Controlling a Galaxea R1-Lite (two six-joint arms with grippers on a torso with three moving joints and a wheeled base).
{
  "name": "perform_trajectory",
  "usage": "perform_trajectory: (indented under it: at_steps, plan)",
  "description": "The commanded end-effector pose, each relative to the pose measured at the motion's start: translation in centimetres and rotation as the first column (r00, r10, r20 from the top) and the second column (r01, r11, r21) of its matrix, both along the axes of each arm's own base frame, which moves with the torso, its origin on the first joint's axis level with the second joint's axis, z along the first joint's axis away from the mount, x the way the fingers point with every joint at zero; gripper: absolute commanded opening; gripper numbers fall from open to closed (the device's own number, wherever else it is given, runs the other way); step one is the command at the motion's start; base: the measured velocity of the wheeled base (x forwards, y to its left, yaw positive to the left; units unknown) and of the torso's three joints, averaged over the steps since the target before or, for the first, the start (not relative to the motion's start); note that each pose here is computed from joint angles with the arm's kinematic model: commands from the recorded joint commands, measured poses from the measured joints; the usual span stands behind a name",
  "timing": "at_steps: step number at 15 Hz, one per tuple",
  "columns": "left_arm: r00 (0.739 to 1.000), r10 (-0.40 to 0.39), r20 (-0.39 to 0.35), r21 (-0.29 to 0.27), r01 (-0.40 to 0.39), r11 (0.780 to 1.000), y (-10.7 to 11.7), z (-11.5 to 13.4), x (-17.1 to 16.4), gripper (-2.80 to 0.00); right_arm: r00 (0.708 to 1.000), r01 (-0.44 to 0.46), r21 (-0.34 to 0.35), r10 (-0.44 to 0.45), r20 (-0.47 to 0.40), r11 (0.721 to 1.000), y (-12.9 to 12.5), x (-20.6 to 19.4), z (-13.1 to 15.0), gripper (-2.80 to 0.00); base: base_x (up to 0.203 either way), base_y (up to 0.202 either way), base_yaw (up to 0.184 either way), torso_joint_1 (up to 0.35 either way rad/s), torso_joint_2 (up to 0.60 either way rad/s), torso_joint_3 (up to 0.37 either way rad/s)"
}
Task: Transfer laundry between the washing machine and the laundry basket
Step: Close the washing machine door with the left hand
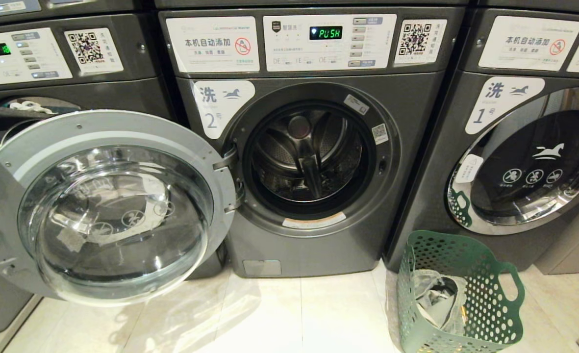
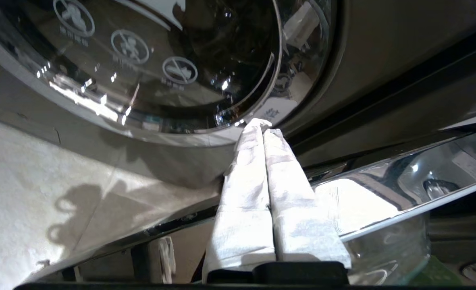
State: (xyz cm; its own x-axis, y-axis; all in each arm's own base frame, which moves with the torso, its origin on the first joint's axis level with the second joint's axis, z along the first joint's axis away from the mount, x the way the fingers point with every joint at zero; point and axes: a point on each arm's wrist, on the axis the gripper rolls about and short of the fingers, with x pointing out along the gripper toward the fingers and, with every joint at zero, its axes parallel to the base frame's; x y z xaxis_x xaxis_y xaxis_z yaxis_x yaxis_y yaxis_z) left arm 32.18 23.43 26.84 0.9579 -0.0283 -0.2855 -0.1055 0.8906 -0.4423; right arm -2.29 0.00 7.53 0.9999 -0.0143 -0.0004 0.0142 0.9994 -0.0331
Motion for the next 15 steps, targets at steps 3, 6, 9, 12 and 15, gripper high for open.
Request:
perform_trajectory:
  at_steps: [3,6,9,12,15]
  plan:
    - [0.997,-0.047,-0.058,-0.069,0.043,0.997,-1.4,0.8,-1.3,-2.8,1.0,0.001,0.001,-0.001,-0.001,1.0,0.0,0.0,0.0,-2.8,0.0,0.0,0.0,0.0,0.0,0.0]
    - [0.988,-0.093,-0.125,-0.152,0.073,0.986,-3.3,1.9,-3.4,-2.8,1.0,0.001,0.001,-0.001,0.001,1.0,0.0,0.0,0.0,-2.8,0.0,0.0,0.0,0.0,0.0,0.0]
    - [0.967,-0.157,-0.2,-0.219,0.112,0.969,-5.7,2.4,-5.4,-2.8,1.0,0.0,0.004,0.0,0.0,1.0,0.0,0.0,0.0,-2.8,0.0,0.0,0.0,0.0,0.0,0.0]
    - [0.952,-0.208,-0.224,-0.229,0.156,0.961,-8.3,2.7,-7.0,-2.8,1.0,0.001,0.004,-0.001,0.001,1.0,0.0,0.0,0.0,-2.8,0.0,0.0,0.0,0.0,0.0,0.0]
    - [0.913,-0.317,-0.258,-0.262,0.25,0.932,-12.7,1.9,-8.4,-2.8,1.0,0.0,0.005,0.0,0.0,1.0,0.0,0.0,0.0,-2.8,0.0,0.0,0.0,0.0,0.0,0.0]
